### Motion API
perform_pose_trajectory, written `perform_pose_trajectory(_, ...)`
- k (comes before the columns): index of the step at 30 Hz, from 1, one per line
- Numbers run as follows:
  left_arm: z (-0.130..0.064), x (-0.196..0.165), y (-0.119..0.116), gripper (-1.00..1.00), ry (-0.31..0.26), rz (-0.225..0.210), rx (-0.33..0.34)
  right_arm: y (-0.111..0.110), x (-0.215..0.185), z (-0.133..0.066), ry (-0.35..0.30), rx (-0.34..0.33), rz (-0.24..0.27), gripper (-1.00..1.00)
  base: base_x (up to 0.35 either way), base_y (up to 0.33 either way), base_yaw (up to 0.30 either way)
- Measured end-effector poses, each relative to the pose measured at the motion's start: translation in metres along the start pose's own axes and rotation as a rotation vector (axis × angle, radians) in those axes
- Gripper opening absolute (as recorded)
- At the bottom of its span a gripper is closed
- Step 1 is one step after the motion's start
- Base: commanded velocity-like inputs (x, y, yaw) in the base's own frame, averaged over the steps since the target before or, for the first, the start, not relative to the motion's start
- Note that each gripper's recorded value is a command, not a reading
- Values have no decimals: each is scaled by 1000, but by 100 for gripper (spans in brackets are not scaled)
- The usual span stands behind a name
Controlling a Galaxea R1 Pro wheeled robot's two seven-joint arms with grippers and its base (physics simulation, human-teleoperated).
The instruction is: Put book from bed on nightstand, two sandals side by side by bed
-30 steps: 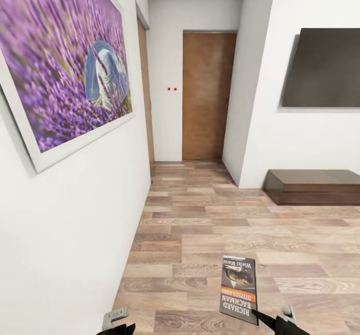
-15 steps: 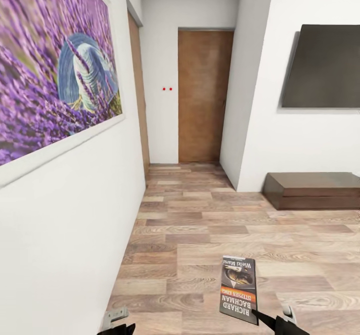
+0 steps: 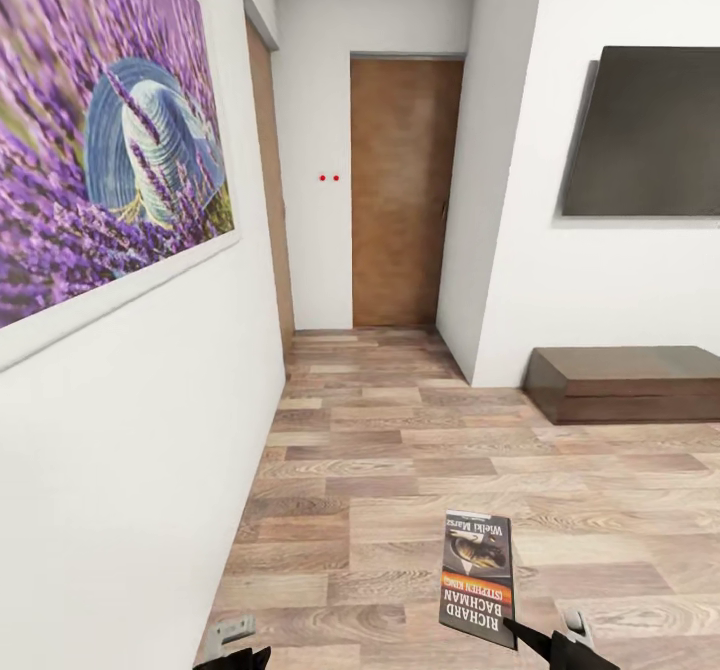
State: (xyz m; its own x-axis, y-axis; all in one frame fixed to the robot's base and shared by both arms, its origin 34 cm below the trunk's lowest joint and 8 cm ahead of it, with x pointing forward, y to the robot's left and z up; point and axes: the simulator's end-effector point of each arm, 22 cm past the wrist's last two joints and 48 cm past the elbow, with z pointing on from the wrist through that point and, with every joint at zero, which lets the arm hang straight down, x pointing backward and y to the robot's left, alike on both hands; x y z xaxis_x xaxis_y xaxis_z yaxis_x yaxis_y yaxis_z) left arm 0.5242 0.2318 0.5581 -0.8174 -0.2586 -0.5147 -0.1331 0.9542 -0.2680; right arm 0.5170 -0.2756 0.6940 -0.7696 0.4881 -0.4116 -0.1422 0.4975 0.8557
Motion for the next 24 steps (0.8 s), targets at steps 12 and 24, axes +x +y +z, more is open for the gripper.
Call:
perform_pose_trajectory(12,0,0,0,100,0,0,0,0,0,0,2,0,0,-100,320,0,-14)
perform_pose_trajectory(24,0,0,0,100,0,0,0,0,1,0,4,2,-1,-100,325,0,-38)
